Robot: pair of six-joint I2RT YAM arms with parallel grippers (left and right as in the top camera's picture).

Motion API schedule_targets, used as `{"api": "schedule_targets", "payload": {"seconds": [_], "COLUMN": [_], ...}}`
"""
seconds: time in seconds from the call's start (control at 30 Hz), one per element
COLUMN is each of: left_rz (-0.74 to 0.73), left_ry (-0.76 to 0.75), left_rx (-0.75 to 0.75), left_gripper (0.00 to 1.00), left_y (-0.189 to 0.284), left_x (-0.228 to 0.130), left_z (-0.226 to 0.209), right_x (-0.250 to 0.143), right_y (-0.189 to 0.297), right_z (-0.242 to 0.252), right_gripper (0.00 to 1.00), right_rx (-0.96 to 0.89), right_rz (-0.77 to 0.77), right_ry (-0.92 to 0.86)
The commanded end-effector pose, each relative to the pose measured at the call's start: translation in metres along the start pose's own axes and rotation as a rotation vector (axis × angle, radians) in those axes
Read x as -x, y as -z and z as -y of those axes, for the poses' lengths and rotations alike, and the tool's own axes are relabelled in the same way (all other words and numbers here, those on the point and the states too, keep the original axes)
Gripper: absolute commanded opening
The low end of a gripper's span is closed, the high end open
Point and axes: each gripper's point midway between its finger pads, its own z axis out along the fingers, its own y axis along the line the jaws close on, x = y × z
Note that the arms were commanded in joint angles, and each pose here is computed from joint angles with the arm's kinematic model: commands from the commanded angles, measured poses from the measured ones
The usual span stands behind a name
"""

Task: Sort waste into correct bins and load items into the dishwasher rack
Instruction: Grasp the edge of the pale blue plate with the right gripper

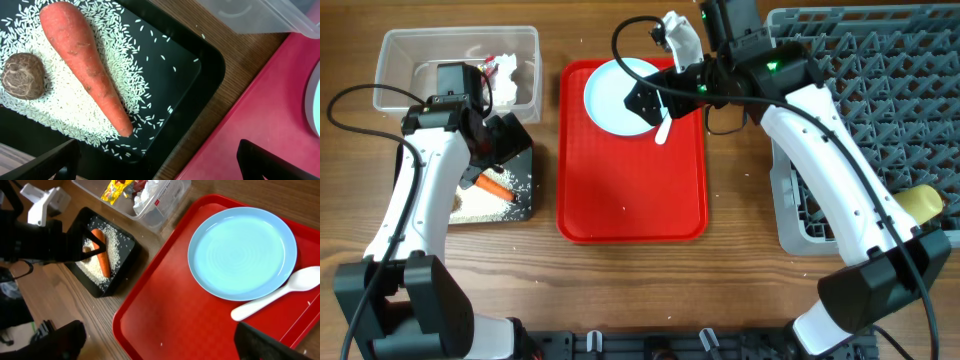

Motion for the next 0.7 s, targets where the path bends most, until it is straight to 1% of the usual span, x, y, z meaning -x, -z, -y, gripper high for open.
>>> {"api": "schedule_targets", "payload": {"seconds": [0.0, 0.07, 0.13, 0.17, 0.27, 0.37, 0.43, 0.53, 0.6, 0.67], "left_rz": [0.000, 0.000, 0.000, 0.000, 0.000, 0.000, 0.000, 0.000, 0.000, 0.000], "left_ry": [0.011, 0.011, 0.011, 0.011, 0.011, 0.011, 0.011, 0.011, 0.011, 0.011], "left_rx": [0.013, 0.013, 0.013, 0.013, 0.013, 0.013, 0.013, 0.013, 0.013, 0.013], "left_gripper": [1.00, 1.00, 1.00, 1.00, 1.00, 1.00, 1.00, 1.00, 1.00, 1.00], "left_y": [-0.002, -0.002, -0.002, -0.002, -0.002, -0.002, -0.002, -0.002, -0.002, -0.002], "left_x": [0.000, 0.000, 0.000, 0.000, 0.000, 0.000, 0.000, 0.000, 0.000, 0.000], "left_z": [-0.004, -0.004, -0.004, -0.004, -0.004, -0.004, -0.004, -0.004, -0.004, -0.004], "right_x": [-0.003, -0.006, -0.014, -0.020, -0.024, -0.020, -0.018, -0.023, -0.027, -0.028], "right_y": [-0.007, -0.017, -0.036, -0.050, -0.073, -0.077, -0.080, -0.092, -0.107, -0.118], "right_z": [0.004, 0.007, 0.009, 0.015, 0.044, 0.079, 0.106, 0.145, 0.163, 0.169], "right_gripper": [0.91, 0.91, 0.91, 0.91, 0.92, 0.89, 0.85, 0.77, 0.69, 0.60], "right_rx": [-0.044, -0.109, -0.182, -0.249, -0.360, -0.464, -0.503, -0.531, -0.489, -0.444], "right_rz": [-0.012, -0.024, -0.056, -0.076, -0.074, -0.028, -0.008, 0.011, 0.014, 0.012], "right_ry": [-0.059, -0.079, -0.068, -0.089, -0.214, -0.300, -0.335, -0.459, -0.526, -0.545]}}
